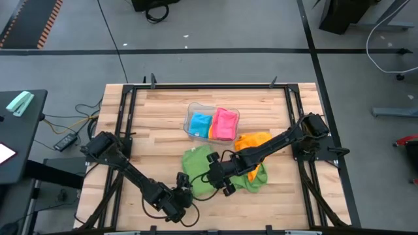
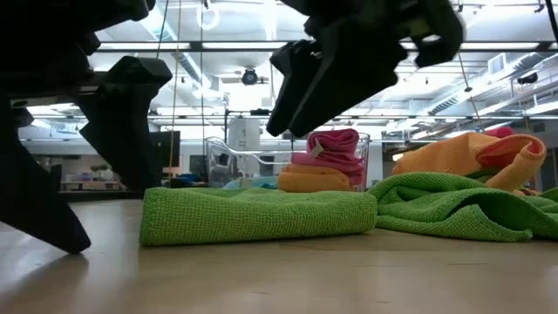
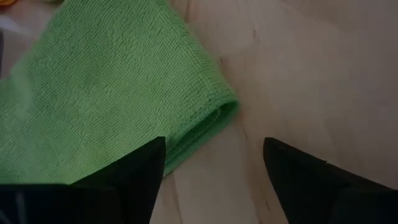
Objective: Fold microfiber towels
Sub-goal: Fold the top green microfiber cloth
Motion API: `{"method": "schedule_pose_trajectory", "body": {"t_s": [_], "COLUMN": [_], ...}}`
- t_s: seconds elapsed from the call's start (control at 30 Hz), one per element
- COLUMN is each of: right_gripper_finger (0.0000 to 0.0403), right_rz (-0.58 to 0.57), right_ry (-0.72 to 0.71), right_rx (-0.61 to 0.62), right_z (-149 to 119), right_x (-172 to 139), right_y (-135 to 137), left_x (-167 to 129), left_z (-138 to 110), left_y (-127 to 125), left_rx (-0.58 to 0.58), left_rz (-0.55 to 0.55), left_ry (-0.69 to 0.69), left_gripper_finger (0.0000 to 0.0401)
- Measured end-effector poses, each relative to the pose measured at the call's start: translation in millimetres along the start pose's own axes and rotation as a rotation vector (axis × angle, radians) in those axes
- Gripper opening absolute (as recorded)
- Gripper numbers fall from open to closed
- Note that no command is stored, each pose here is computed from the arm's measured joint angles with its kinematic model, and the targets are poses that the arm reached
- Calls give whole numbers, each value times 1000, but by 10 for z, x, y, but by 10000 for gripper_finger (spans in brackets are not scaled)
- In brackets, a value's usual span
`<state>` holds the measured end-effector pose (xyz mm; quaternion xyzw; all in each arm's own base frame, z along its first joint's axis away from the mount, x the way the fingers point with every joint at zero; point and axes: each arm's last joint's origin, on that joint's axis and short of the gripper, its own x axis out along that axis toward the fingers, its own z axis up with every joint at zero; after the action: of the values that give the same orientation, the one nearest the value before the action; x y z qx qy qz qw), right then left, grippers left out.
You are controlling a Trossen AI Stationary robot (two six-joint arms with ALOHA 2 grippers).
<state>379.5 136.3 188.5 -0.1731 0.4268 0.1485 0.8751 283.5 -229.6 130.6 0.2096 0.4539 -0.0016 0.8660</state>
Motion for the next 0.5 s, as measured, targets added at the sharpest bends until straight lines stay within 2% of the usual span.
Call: {"method": "schedule_pose_trajectory", "body": {"t_s": [0.13, 0.23, 0.5], "right_gripper_finger": [200, 200, 200], "right_rz": [1, -2, -4], "right_ry": [4, -14, -23], "right_rx": [9, 9, 10], "right_z": [-10, 8, 17], "right_x": [4, 3, 3], "right_y": [41, 42, 41], "left_x": [-63, -78, 7], "left_z": [39, 52, 51], "left_y": [-35, -19, 70], "left_rx": [63, 85, 106], "left_rz": [8, 74, 77], "left_ry": [-16, -36, 0], "left_gripper_finger": [265, 253, 231]}}
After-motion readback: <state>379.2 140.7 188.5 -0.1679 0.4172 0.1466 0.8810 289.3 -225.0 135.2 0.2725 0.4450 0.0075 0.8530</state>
